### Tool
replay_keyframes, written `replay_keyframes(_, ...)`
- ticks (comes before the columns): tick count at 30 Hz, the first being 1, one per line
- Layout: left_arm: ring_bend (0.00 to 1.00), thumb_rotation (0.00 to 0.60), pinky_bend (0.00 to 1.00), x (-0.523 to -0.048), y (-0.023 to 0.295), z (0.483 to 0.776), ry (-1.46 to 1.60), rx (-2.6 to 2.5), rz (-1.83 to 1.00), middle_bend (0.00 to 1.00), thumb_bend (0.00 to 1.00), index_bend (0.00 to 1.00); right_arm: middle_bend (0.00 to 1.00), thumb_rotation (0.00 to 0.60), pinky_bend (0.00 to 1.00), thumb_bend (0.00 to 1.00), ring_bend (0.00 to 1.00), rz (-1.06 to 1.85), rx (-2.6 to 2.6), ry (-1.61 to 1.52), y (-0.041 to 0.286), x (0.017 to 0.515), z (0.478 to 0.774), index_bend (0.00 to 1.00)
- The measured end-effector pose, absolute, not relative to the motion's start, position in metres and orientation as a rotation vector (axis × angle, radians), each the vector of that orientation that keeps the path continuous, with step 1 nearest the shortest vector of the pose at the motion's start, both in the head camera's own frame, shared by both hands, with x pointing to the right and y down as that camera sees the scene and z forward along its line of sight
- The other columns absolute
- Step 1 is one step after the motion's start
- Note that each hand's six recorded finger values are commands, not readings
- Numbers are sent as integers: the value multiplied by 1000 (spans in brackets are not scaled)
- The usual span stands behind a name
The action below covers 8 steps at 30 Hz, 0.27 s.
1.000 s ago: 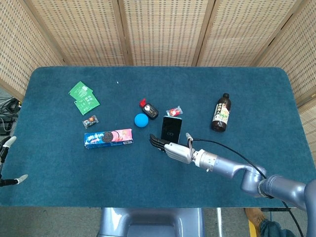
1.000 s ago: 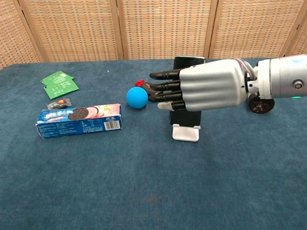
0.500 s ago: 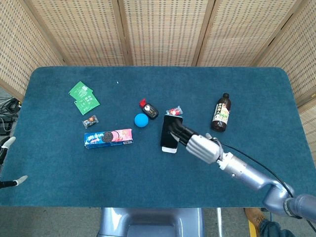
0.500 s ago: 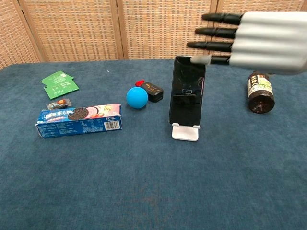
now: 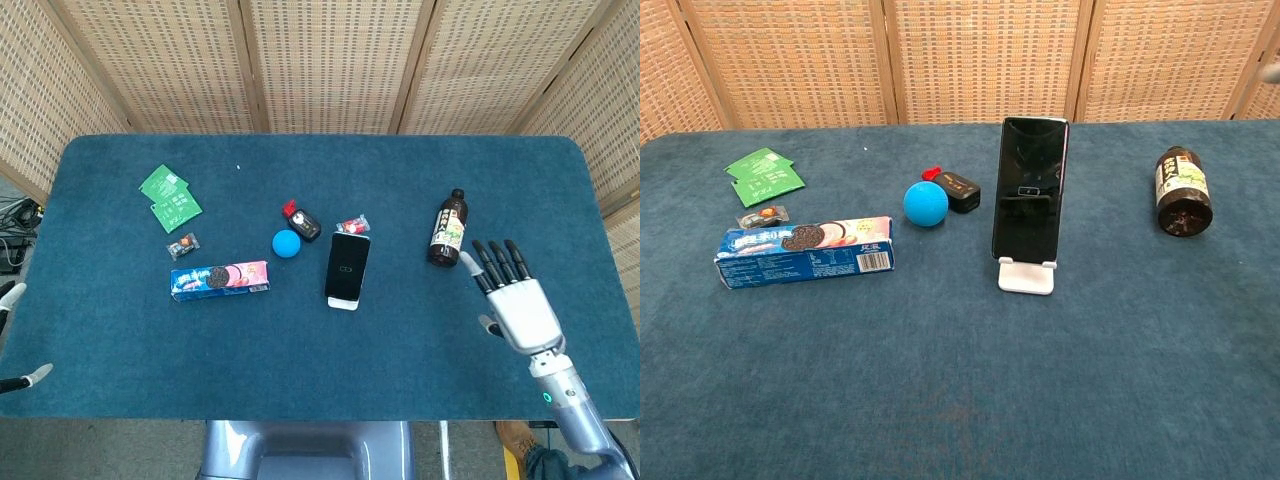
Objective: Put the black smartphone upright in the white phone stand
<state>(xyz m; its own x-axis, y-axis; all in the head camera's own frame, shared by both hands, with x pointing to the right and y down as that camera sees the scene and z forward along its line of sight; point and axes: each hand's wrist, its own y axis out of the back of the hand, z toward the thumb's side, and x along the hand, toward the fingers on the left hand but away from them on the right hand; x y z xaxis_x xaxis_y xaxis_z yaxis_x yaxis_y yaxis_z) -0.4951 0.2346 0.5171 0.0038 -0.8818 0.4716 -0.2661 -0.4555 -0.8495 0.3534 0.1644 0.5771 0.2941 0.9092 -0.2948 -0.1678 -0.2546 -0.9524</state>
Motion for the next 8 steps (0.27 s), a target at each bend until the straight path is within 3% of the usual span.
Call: replay_keyframes(8, 0, 600, 0, -494, 243, 508, 1188, -1742, -1441, 0, 0, 0, 0, 600, 0, 0, 0, 1345, -1481, -964, 225, 405, 578, 0)
